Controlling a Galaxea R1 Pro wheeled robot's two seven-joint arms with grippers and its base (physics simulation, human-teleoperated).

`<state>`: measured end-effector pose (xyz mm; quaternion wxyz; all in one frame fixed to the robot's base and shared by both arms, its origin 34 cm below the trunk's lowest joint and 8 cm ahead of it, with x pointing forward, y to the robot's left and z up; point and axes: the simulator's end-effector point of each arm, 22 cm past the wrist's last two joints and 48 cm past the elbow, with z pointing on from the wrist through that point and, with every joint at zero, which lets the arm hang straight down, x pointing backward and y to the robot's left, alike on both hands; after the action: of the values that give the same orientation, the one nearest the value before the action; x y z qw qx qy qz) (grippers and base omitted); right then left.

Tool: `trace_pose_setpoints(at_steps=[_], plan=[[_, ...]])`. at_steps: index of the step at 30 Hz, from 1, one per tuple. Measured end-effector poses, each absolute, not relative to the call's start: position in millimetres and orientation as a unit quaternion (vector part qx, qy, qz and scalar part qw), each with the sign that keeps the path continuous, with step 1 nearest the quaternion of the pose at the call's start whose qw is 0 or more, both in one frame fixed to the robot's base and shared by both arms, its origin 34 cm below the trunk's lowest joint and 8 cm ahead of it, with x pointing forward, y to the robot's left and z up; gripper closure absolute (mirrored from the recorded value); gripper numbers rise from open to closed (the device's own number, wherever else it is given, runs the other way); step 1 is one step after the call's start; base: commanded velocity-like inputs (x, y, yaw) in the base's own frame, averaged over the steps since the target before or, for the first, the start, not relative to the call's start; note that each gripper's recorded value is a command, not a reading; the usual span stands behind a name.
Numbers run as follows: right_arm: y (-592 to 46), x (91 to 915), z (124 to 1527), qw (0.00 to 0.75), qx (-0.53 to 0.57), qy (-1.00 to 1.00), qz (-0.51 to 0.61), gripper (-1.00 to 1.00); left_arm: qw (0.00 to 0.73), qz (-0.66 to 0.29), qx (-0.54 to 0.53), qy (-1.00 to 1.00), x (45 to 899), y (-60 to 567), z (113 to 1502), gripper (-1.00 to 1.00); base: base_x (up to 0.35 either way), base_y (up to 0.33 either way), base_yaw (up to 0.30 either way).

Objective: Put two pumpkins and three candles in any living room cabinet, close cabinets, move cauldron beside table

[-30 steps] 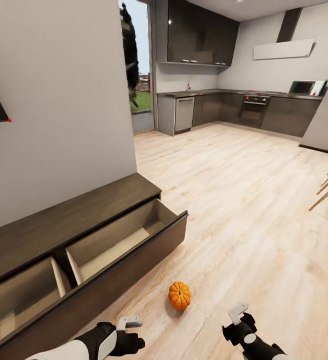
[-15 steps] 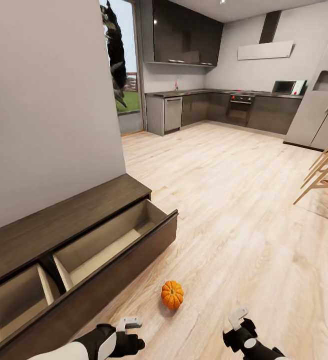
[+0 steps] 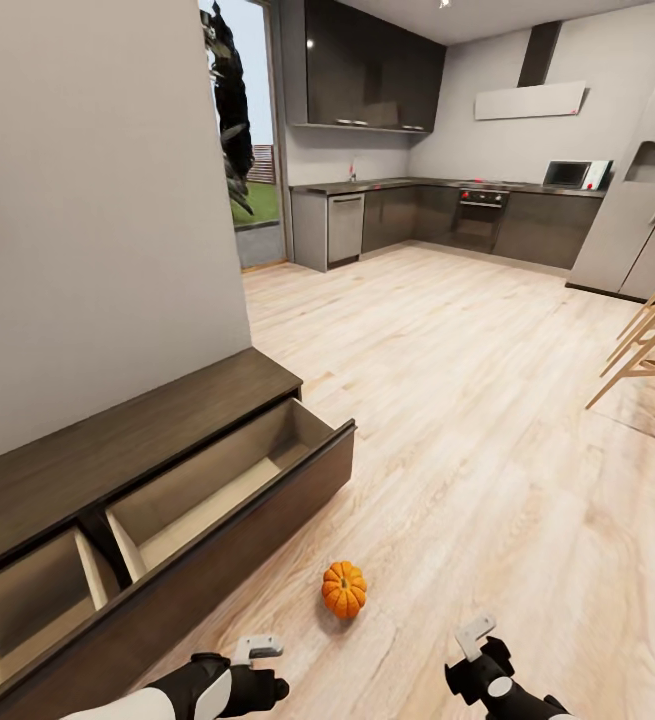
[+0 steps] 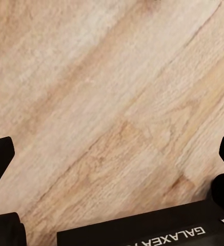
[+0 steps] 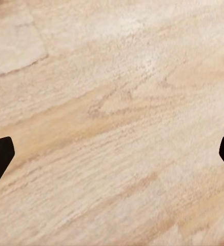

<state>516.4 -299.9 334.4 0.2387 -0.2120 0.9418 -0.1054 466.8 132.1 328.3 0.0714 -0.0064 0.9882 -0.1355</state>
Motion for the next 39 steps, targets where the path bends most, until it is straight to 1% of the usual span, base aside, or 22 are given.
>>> trace_pose_setpoints(at_steps=[27, 28, 31, 32, 33, 35, 36, 38, 39], plan=[[-297.5, 515.4, 333.8, 0.238, -0.212, 0.942, -0.104, -1.00, 0.072, -0.135, -0.006, 0.988, 466.8, 133.1, 328.1, -1.00, 0.000, 0.000, 0.000], [-299.5, 514.9, 333.8, 0.236, -0.214, 0.942, -0.108, -1.00, 0.100, -0.152, -0.004, 0.983, 494.2, 117.4, 340.9, -1.00, 0.000, 0.000, 0.000], [-305.1, 516.1, 335.0, 0.234, -0.216, 0.940, -0.120, -1.00, 0.147, -0.171, 0.002, 0.974, 539.3, 102.9, 365.2, -1.00, 0.000, 0.000, 0.000], [-315.2, 544.5, 361.8, 0.276, -0.244, 0.900, -0.231, -1.00, 0.045, -0.243, 0.008, 0.969, 519.6, 65.9, 388.7, -1.00, 0.000, 0.000, 0.000], [-308.9, 553.5, 371.8, 0.292, -0.259, 0.884, -0.258, -1.00, 0.078, -0.285, 0.021, 0.955, 562.5, 42.6, 432.1, -1.00, 0.000, 0.000, 0.000], [-287.4, 566.6, 386.9, 0.313, -0.302, 0.851, -0.293, -1.00, 0.240, -0.373, 0.066, 0.894, 672.5, 1.0, 584.6, -1.00, 0.000, 0.000, 0.000], [-282.3, 569.1, 390.4, 0.316, -0.313, 0.843, -0.303, -1.00, 0.241, -0.386, 0.067, 0.888, 675.3, -3.4, 595.6, -1.00, 0.000, 0.000, 0.000], [-260.0, 579.6, 408.7, 0.318, -0.382, 0.791, -0.357, -1.00, 0.273, -0.465, 0.070, 0.839, 705.2, -25.9, 684.5, -1.00, 0.000, 0.000, 0.000], [-256.3, 580.8, 410.9, 0.317, -0.391, 0.784, -0.363, -1.00, 0.276, -0.477, 0.069, 0.831, 708.4, -28.5, 696.6, -1.00, 0.000, 0.000, 0.000]])
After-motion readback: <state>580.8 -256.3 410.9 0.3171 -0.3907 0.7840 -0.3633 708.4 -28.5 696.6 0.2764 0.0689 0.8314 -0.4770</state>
